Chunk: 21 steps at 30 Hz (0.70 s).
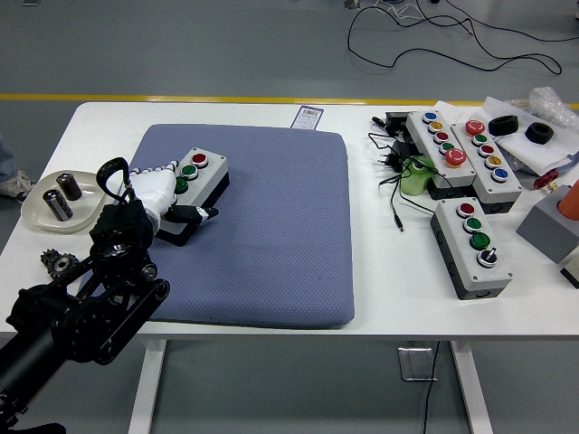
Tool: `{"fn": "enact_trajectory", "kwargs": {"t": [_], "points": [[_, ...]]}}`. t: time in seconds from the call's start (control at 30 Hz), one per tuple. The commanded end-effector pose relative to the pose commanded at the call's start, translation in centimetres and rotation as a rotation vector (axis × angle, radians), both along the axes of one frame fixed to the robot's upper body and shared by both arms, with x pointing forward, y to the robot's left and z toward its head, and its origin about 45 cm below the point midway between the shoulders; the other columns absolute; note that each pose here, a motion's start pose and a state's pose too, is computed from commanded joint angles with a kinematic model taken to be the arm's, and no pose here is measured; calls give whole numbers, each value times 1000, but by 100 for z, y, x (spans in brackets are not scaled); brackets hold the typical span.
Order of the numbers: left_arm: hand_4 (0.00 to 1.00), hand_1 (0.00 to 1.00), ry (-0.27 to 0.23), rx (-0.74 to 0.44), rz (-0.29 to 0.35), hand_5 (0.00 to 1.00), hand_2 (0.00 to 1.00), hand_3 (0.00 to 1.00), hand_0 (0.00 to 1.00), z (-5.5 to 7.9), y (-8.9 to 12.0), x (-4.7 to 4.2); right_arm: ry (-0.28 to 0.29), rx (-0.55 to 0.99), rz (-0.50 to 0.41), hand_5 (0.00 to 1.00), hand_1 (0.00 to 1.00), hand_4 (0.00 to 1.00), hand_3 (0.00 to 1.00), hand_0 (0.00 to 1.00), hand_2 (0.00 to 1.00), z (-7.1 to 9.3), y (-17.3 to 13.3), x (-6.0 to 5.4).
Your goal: Pick up the button,place it on the desk,press the button,press the button
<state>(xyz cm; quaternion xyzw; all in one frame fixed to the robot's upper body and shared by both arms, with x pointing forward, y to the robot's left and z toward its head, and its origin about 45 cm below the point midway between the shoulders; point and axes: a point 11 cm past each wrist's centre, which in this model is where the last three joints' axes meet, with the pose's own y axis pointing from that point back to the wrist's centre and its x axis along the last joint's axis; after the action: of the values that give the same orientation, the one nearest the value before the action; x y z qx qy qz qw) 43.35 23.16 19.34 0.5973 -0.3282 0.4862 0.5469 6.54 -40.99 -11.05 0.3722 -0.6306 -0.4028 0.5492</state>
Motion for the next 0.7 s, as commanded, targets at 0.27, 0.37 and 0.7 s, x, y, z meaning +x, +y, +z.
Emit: {"fn": "enact_trajectory", "kwargs": {"t": [0.27, 0.37, 0.7], "points": [[984, 894, 16, 2, 12, 476, 998, 998, 692, -30, -53, 79, 2, -3, 0, 285, 677, 439, 598, 671, 701, 0, -6, -13], [984, 894, 25, 8, 23, 476, 998, 998, 692, -64, -33, 96, 3, -4, -1, 285, 677, 439, 598, 671, 701, 0, -9, -19], [808, 227, 42, 26, 51, 144, 300, 873, 143, -191, 72, 75, 3, -7, -2, 283, 676, 438, 598, 670, 699, 3, -15, -19]]}}
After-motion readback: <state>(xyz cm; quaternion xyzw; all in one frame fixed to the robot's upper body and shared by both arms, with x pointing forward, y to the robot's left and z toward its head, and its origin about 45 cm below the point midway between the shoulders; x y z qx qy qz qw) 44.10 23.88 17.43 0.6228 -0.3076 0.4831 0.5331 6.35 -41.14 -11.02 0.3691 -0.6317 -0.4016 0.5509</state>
